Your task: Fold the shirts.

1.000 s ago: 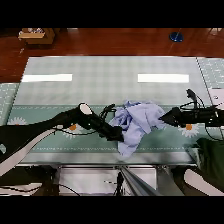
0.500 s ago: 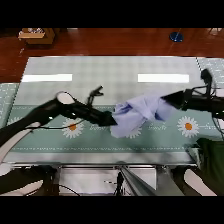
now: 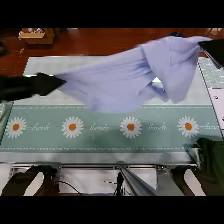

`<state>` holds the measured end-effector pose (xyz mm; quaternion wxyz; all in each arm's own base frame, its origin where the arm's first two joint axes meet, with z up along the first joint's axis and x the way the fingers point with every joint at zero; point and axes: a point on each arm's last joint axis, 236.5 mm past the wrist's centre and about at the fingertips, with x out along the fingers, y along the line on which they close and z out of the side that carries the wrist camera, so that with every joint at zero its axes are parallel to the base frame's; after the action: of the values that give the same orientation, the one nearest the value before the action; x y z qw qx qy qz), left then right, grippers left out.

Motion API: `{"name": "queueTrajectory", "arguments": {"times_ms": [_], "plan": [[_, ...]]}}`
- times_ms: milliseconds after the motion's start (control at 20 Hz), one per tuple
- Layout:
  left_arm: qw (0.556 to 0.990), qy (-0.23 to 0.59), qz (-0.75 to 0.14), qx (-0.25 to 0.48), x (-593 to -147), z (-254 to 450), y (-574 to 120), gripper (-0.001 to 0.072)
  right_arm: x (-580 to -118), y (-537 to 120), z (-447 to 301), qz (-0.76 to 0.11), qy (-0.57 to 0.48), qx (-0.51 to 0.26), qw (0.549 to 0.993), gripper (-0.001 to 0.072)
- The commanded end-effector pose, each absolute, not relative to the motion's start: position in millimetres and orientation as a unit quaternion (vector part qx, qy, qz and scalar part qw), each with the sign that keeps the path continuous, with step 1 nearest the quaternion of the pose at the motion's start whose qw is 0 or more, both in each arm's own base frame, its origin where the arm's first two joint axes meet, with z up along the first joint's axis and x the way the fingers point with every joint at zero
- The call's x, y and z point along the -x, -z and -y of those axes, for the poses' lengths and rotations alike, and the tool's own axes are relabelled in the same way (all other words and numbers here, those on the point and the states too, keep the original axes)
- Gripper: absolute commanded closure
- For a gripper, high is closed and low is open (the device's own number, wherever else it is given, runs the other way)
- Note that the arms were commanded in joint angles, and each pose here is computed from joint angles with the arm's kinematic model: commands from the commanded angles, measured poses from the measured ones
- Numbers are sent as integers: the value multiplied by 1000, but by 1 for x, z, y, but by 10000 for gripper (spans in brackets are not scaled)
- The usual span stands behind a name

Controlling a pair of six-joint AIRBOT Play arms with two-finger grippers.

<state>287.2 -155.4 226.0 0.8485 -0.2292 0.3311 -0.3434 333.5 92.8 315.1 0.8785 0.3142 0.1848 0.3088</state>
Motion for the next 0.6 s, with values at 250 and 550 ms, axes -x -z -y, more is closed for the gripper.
{"name": "queueTrajectory", "arguments": {"times_ms": [250,550], "plan": [[924,331,-154,110,-234,138,-379,678,-259,-361,-130,-202,-347,-275,873,689],[941,319,-108,41,-186,143,-434,678,-215,-413,-148,-176,-357,-232,888,689]]}}
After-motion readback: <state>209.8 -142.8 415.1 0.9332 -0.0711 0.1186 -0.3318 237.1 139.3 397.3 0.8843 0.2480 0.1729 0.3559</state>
